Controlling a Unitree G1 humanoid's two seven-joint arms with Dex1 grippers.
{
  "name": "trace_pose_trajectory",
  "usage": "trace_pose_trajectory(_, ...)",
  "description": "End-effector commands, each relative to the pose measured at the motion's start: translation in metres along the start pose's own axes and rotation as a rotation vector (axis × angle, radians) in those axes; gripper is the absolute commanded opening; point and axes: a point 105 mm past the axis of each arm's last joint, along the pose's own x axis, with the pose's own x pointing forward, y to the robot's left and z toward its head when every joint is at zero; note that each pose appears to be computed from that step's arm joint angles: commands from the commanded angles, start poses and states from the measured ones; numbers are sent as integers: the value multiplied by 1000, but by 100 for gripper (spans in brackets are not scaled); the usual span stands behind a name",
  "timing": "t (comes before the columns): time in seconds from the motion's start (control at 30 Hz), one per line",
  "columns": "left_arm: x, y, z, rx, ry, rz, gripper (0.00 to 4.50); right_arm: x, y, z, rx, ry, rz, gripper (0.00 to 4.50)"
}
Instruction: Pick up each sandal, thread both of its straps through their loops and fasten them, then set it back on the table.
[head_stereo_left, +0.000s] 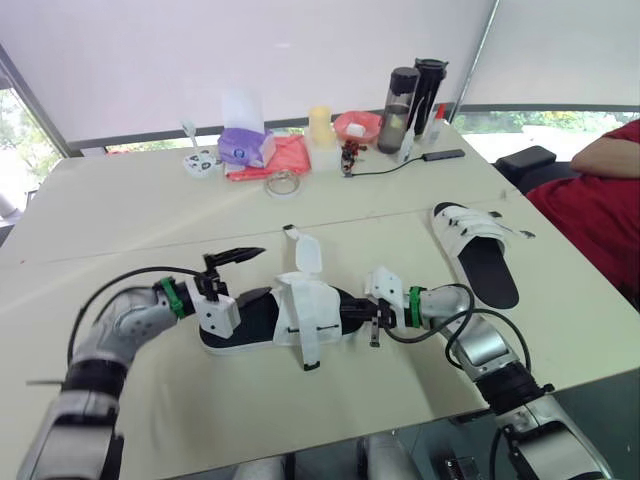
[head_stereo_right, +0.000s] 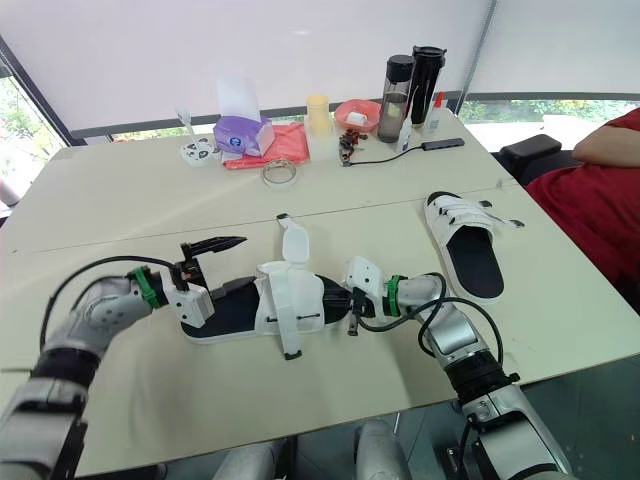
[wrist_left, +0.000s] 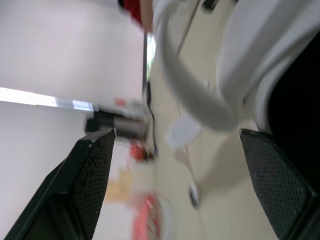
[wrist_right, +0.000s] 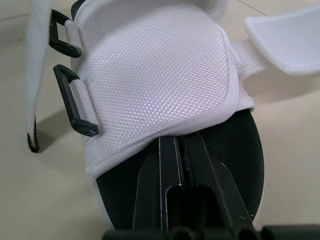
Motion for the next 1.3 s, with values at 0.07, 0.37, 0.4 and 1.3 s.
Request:
trace_pose_trajectory(0.07, -9, 28, 14, -517, 46, 127, 410, 2, 6, -28, 62, 98, 6, 4)
trace_pose_trajectory(0.37, -28, 28, 80, -1171, -22, -14, 410, 1, 17, -35, 90, 114, 61, 4)
trace_pose_trajectory(0.4, -31, 24, 85, -1203, -22, -52, 410, 1, 18, -36, 92, 115, 65, 4)
trace_pose_trajectory(1.3, -5, -72, 103, -1352, -27, -530, 410, 0, 19, -39, 107, 135, 50, 4)
